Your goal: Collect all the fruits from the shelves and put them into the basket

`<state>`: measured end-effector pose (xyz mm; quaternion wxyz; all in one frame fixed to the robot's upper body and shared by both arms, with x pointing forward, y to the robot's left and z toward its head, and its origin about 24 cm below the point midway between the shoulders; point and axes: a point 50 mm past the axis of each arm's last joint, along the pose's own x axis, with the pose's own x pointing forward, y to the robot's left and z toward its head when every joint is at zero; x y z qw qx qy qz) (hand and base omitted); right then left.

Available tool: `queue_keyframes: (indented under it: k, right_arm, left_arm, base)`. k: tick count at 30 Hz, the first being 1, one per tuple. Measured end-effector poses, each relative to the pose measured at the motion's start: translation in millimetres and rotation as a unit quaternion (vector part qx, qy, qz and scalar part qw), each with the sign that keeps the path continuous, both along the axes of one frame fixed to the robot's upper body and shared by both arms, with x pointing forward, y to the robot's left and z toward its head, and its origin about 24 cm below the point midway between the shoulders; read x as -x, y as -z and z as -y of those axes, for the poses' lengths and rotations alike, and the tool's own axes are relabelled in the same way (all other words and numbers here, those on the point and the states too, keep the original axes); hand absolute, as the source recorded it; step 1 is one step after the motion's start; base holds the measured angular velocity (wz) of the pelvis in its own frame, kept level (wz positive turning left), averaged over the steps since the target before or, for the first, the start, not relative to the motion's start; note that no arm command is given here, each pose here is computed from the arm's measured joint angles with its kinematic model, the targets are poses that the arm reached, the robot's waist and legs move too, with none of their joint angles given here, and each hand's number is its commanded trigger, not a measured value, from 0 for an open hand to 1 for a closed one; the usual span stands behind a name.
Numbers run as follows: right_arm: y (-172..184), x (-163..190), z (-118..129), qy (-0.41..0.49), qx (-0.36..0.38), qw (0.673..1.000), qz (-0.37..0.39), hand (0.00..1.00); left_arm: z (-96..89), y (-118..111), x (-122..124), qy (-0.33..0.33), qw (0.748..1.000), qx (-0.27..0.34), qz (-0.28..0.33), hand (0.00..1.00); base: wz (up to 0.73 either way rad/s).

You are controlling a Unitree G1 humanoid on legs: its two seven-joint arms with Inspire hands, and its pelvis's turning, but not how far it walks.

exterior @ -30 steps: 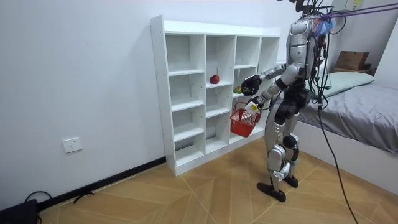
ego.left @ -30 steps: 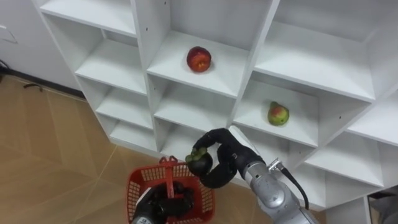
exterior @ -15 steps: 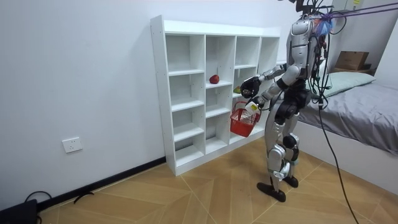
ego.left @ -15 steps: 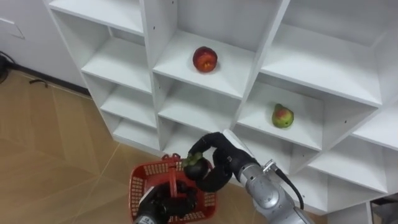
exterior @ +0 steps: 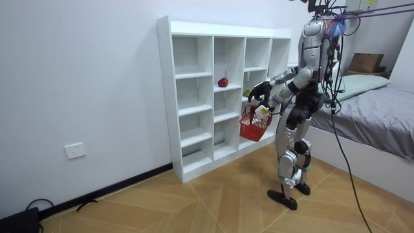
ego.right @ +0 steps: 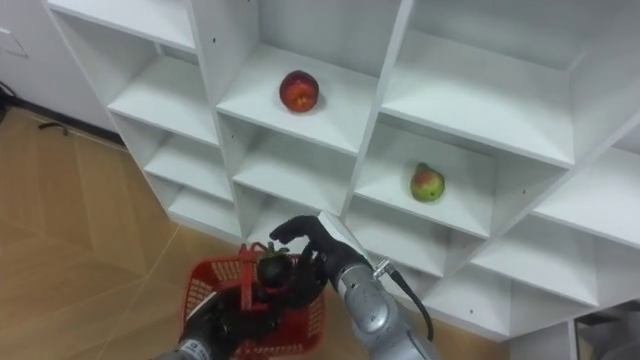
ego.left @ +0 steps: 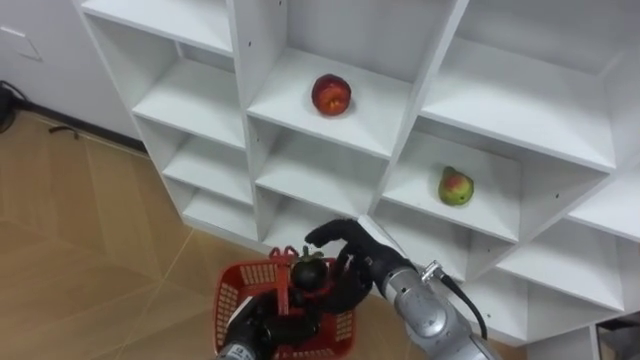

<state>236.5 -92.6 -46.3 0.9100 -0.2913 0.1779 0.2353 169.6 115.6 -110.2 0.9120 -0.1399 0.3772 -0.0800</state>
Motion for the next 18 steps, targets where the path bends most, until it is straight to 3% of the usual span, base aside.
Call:
queue_keyframes:
  k: [18]
  right_arm:
    - [3.9,1.6,1.8,-0.002,0.004,1.0,-0.011,0.0]
  left_arm:
    - [-4.7,1.6,0.8,0.002,1.0,-0.009,-0.008,1.0]
  base:
    - [0.0]
